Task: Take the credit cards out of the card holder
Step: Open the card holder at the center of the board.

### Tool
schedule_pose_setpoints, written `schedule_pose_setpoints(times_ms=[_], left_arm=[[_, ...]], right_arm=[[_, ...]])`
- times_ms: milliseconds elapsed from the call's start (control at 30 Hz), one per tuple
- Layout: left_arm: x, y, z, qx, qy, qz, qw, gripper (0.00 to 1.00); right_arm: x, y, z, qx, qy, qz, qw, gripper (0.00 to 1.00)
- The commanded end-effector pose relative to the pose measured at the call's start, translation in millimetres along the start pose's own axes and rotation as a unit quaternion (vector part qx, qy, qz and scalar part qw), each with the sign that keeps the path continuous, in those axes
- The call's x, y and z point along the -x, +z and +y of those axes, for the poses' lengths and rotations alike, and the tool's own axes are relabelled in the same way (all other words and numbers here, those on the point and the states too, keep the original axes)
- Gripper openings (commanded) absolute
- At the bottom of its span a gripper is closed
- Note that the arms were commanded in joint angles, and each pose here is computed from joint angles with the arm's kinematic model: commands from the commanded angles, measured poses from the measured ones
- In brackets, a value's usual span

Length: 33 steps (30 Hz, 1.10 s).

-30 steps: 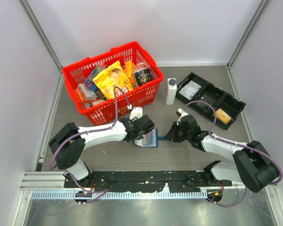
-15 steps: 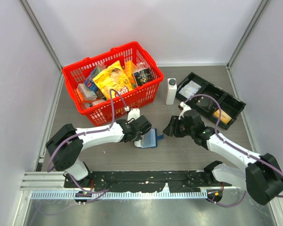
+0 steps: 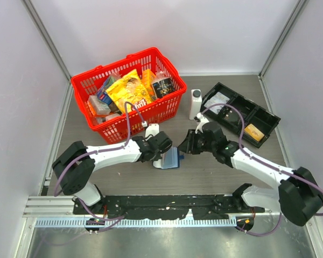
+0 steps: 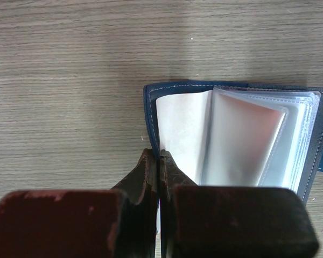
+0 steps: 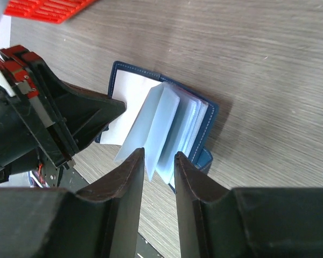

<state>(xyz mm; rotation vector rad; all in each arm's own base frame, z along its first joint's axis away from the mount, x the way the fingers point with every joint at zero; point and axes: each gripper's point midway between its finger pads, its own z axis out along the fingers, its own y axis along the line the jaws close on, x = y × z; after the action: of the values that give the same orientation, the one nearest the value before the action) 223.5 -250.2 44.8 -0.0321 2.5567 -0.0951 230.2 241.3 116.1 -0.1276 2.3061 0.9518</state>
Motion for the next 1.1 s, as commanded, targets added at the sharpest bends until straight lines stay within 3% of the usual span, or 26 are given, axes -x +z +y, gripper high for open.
schedule_pose_setpoints(times_ms=[0, 300, 833, 1067], left_arm=[[2.2, -2.4, -1.9, -0.012, 0.000, -0.004, 1.000, 0.00], [3.0, -3.4, -5.9, -0.021, -0.004, -0.003, 1.000, 0.00], [3.0, -5.1, -10.4, -0.034, -0.014, -0.004, 0.999, 0.00], [3.5, -5.3, -13.3, -0.038, -0.015, -0.003, 0.999, 0.00]], right_arm=[[4.4, 14.5, 22.8, 0.043, -0.002, -0.005, 0.999, 0.32], [-20.1, 37.7, 11.0, 0.032, 0.010, 0.034, 0.999, 0.32], [-30.0, 42.8, -11.9, -0.033, 0.016, 0.037, 0.999, 0.32], [-34.4, 46.6, -0.1, -0.010, 0.013, 0.050, 0.999, 0.31]])
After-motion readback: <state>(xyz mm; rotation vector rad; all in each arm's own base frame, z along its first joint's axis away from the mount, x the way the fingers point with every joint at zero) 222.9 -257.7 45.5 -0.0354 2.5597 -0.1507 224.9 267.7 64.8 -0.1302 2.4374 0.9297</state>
